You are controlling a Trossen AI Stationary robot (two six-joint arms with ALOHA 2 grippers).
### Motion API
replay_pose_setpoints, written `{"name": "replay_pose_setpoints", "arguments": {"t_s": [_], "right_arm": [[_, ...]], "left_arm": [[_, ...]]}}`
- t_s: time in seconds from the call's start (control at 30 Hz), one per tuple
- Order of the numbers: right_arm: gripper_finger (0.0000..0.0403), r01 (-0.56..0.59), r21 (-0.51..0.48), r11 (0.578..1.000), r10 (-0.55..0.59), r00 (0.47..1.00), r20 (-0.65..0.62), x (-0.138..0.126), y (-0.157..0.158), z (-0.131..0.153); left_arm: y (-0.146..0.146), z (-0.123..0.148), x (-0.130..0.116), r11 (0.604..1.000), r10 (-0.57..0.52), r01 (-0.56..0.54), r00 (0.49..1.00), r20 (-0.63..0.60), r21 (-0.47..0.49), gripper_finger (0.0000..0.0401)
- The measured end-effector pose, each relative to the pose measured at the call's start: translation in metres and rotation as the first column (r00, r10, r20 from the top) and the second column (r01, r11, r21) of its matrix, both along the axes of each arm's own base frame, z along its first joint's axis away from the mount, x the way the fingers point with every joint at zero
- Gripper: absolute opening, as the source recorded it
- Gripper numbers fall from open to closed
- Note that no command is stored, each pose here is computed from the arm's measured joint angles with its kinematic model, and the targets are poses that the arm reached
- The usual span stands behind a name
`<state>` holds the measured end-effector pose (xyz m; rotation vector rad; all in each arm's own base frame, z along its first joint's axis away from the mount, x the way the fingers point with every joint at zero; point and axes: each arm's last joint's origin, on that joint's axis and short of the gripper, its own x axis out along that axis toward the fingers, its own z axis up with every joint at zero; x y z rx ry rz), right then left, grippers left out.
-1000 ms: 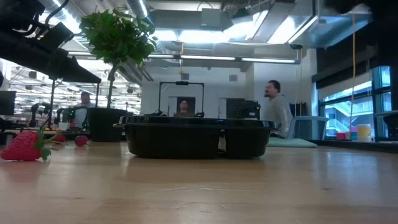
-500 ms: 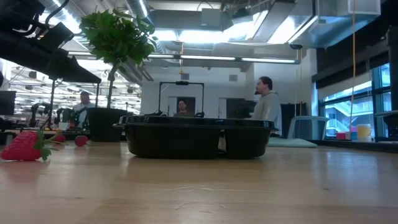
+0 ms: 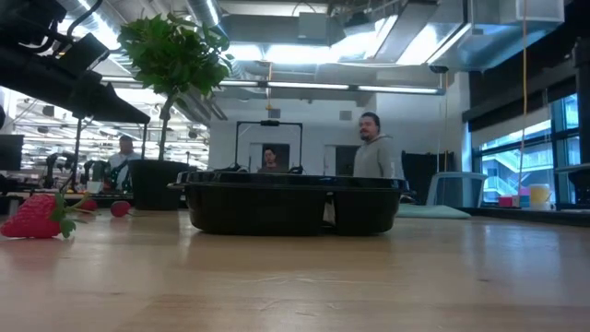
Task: Pick and placing Produce into tupperware
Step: Put the bottom blueberry into the left section of the black bin
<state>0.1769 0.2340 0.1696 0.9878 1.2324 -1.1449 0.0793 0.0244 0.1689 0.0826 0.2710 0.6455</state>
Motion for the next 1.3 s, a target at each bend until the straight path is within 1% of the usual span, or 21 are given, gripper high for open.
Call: {"name": "replay_pose_setpoints", "arguments": {"t_s": [0.3,0.43,0.6,0.77,0.97,1.1,1.3], "right_arm": [[0.0145,-0.023,-0.036,0.999,0.022,0.999,-0.034,-0.007,-0.009,-0.014],[0.0145,-0.014,0.005,1.000,0.015,0.995,-0.096,-0.011,-0.011,-0.021],[0.0145,-0.015,0.020,1.000,0.017,0.996,-0.087,-0.012,-0.013,-0.028],[0.0145,-0.016,0.066,0.998,0.019,0.999,-0.046,-0.013,-0.014,-0.038],[0.0145,-0.011,0.066,0.998,0.014,0.999,-0.046,-0.015,-0.016,-0.042],[0.0132,-0.012,0.065,0.998,0.015,0.999,-0.046,-0.015,-0.017,-0.043],[0.0093,-0.014,0.063,0.998,0.016,0.999,-0.045,-0.015,-0.016,-0.043]], "left_arm": [[0.000,0.000,0.000,1.000,0.000,0.000,1.000,0.000,0.000,0.0120],[0.000,0.000,0.000,1.000,0.000,0.000,1.000,0.000,0.000,0.0120],[0.000,0.000,0.000,1.000,0.000,0.000,1.000,0.000,0.000,0.0120],[0.000,0.000,0.000,1.000,0.000,0.000,1.000,0.000,0.000,0.0120],[0.000,0.000,0.000,1.000,0.000,0.000,1.000,0.000,0.000,0.0120],[0.000,0.000,0.000,1.000,0.000,0.000,1.000,-0.001,0.000,0.0120],[0.000,0.000,0.000,1.000,0.000,0.000,1.000,0.001,0.000,0.0120]]}}
